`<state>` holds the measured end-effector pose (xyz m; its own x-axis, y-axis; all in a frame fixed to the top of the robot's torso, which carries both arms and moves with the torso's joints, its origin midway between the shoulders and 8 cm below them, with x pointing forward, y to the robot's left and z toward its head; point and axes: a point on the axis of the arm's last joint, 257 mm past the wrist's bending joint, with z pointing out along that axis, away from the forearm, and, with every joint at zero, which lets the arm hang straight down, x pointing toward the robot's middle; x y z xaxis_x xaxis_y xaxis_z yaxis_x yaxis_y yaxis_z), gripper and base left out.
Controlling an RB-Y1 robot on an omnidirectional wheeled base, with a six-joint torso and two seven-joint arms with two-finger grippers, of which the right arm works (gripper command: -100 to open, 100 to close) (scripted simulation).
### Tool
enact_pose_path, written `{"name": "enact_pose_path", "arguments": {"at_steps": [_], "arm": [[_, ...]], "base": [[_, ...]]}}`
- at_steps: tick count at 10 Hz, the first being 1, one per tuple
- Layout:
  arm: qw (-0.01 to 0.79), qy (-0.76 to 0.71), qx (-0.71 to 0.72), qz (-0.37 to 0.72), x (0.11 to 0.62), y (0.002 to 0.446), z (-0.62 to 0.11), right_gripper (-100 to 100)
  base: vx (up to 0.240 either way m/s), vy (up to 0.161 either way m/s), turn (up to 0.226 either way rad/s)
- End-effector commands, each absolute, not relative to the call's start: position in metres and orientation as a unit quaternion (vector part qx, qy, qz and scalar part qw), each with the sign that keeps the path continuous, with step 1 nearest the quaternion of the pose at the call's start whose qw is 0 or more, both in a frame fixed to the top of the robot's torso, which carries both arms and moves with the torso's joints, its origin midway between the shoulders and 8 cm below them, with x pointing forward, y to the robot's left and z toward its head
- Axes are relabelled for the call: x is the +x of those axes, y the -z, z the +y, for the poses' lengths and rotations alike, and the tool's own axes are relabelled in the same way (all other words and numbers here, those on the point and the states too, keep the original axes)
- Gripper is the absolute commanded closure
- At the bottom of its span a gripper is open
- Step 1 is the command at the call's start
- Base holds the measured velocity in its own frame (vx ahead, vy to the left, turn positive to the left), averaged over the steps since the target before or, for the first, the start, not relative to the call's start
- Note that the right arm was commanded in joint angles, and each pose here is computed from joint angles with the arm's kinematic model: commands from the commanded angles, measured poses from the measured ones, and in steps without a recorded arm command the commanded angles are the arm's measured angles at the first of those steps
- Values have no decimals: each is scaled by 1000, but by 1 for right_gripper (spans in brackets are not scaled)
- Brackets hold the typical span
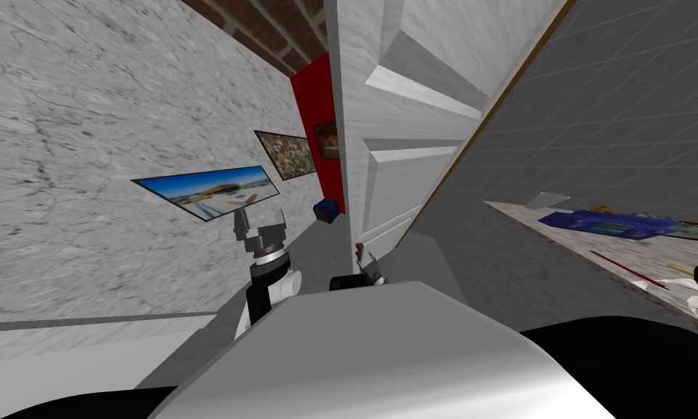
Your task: Push the door open
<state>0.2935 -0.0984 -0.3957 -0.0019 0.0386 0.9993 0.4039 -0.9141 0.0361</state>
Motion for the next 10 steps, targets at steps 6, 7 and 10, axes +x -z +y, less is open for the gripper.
{"name": "enact_pose_path", "arguments": {"at_steps": [6, 7, 10], "arm": [[134, 691, -693, -154, 297, 395, -94, 100], [134, 691, -693, -154, 297, 395, -94, 100], [119, 691, -698, -147, 288, 398, -114, -100]], "base": [[33, 15, 1], [-11, -5, 0], [-64, 23, -36]]}}
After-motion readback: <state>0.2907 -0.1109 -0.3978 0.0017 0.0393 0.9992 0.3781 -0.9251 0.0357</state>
